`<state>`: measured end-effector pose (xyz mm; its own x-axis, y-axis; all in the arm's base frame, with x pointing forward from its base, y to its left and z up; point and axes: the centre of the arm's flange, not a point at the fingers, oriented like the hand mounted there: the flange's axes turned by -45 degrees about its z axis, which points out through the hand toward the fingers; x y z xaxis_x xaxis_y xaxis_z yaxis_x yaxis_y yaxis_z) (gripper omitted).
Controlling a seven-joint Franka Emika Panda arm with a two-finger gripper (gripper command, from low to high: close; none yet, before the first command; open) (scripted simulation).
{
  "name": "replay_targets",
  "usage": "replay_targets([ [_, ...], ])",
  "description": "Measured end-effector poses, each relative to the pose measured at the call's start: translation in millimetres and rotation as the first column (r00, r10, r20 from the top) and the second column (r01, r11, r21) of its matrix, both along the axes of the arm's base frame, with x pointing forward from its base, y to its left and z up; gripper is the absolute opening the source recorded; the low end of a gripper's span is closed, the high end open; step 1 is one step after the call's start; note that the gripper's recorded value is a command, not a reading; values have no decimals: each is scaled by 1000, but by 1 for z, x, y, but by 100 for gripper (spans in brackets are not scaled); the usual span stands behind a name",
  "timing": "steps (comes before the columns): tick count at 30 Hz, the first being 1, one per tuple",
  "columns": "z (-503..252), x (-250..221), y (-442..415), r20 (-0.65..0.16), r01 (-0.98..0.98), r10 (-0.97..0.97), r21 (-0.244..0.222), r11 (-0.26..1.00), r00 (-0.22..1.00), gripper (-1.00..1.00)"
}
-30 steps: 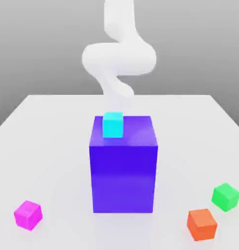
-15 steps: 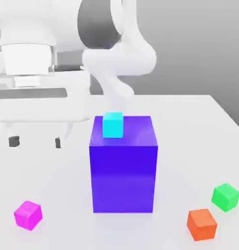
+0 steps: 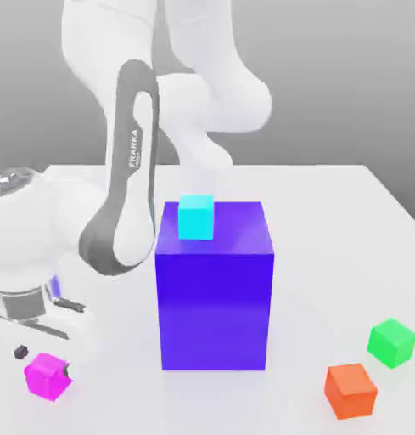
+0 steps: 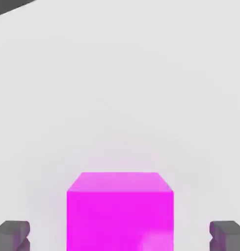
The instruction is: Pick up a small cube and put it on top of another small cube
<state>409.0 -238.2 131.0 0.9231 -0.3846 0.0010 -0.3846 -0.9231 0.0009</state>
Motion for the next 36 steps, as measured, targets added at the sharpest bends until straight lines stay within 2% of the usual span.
replay_targets([
  [6,1,0,0,0,-4,4,-1,1000,1000,-100],
  [11,54,2,4,-1,-10,10,2,1000,1000,-100],
  [18,73,51,174,3,-430,430,31,902,903,-100],
  [25,90,31,348,8,-777,777,32,629,629,-100],
  [27,96,10,402,8,-861,861,27,507,508,-100],
  [31,86,-50,518,0,-982,982,6,190,190,-100],
  [33,63,-61,536,-1,-991,991,2,133,133,-100],
  [34,53,-63,539,-1,-992,992,2,123,123,100],
  [36,53,-63,539,-1,-992,992,2,123,123,100],
])
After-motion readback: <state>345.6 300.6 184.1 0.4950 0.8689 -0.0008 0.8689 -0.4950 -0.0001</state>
